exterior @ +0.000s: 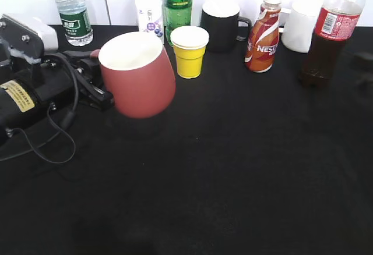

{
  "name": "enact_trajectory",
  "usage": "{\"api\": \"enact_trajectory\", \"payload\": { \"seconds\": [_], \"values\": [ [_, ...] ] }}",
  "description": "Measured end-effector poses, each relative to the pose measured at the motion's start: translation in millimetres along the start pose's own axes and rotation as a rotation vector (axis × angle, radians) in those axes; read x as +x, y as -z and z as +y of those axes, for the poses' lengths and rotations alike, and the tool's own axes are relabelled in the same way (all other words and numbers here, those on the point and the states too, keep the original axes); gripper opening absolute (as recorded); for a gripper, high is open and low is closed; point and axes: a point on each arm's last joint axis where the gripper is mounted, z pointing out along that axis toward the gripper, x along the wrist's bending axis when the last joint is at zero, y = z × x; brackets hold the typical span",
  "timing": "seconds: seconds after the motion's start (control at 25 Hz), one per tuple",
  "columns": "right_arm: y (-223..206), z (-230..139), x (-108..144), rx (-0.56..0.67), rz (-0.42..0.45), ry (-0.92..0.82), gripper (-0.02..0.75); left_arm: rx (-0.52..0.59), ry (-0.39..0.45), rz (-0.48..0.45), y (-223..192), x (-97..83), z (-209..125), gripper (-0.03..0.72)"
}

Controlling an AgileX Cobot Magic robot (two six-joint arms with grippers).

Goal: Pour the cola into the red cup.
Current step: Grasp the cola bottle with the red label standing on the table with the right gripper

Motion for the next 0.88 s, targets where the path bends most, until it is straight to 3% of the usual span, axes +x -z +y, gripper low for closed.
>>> {"api": "enact_trajectory", "payload": {
  "seconds": [0.16,0.4,0.88],
  "values": [
    [-39.4,-27.6,-0.4,0.049,0.043,-0.040,0.631,0.021,0.001,0.003,0.0,0.3,-1.9,0.062],
    [-77.0,-28.1,1.5,0.048,0.103,-0.005,0.624,0.029,0.001,0.004,0.0,0.4,-2.6,0.062],
    [-142.6,-16.0,-5.0,0.012,0.093,0.018,0.591,0.031,0.003,0.004,0.0,0.3,-2.8,0.062]
  ]
}}
